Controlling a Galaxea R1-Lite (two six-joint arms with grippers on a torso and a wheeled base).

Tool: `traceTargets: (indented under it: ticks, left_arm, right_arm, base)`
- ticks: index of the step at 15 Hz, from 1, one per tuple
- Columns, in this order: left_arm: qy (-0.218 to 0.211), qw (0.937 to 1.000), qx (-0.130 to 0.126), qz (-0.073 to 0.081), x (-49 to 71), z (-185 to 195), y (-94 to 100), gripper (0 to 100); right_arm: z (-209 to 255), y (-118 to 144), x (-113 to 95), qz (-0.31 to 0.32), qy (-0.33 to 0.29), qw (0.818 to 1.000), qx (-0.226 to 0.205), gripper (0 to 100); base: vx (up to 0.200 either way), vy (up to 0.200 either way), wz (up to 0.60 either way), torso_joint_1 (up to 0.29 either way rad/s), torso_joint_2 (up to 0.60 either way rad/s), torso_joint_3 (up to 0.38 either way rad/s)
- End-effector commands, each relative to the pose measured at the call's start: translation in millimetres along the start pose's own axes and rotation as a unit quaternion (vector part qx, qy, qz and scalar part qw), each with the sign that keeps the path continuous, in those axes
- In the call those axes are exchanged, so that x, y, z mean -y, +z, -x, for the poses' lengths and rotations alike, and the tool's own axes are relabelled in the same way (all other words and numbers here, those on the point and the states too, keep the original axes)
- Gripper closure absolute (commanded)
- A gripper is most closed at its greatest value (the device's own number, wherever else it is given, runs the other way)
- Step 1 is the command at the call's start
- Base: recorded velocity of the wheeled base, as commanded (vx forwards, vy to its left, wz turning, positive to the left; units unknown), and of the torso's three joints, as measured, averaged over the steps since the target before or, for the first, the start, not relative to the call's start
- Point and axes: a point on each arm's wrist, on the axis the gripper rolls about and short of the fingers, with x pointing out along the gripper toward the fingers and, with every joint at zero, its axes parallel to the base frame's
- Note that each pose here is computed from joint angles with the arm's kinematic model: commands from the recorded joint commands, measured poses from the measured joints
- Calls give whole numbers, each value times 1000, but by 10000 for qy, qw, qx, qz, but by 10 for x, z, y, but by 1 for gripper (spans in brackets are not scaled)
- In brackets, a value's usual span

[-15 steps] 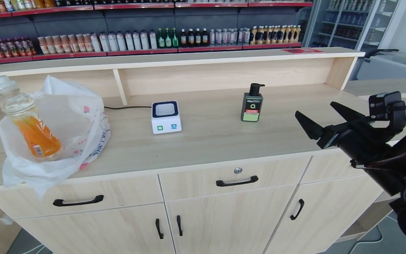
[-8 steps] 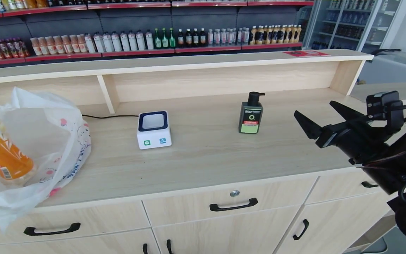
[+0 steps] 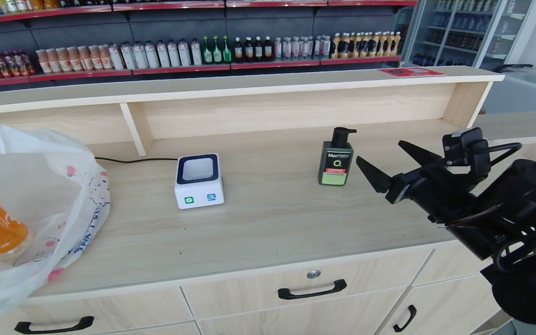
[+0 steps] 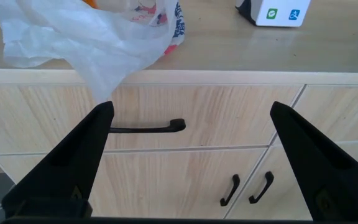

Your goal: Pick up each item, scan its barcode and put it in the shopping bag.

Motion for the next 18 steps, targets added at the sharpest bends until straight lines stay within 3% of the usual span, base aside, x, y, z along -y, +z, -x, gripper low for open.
traceTargets:
  ticks: [1,6,11,18]
  left_arm:
    - [1,10000,2,1,0,0,1,0]
    - [1,10000,2,-6,0,0,1,0]
    - [-7,10000,2,-6,0,0,1,0]
    - [-7,10000,2,-14,0,0,1,0]
  right_arm:
    - [-83,-111,-15,-23,33,9999,-93,0]
    - [-272,-313,34,-46,-33,9998,-185,0]
    - [-367,-354,285,61,-377,9992,-84,0]
    - [-510,-433,216,45,-265,9996,-16,0]
  base:
    - [0,0,0,0,0,0]
    - [0,0,0,0,0,0]
    - [0,0,0,0,0,0]
    - [0,0,0,0,0,0]
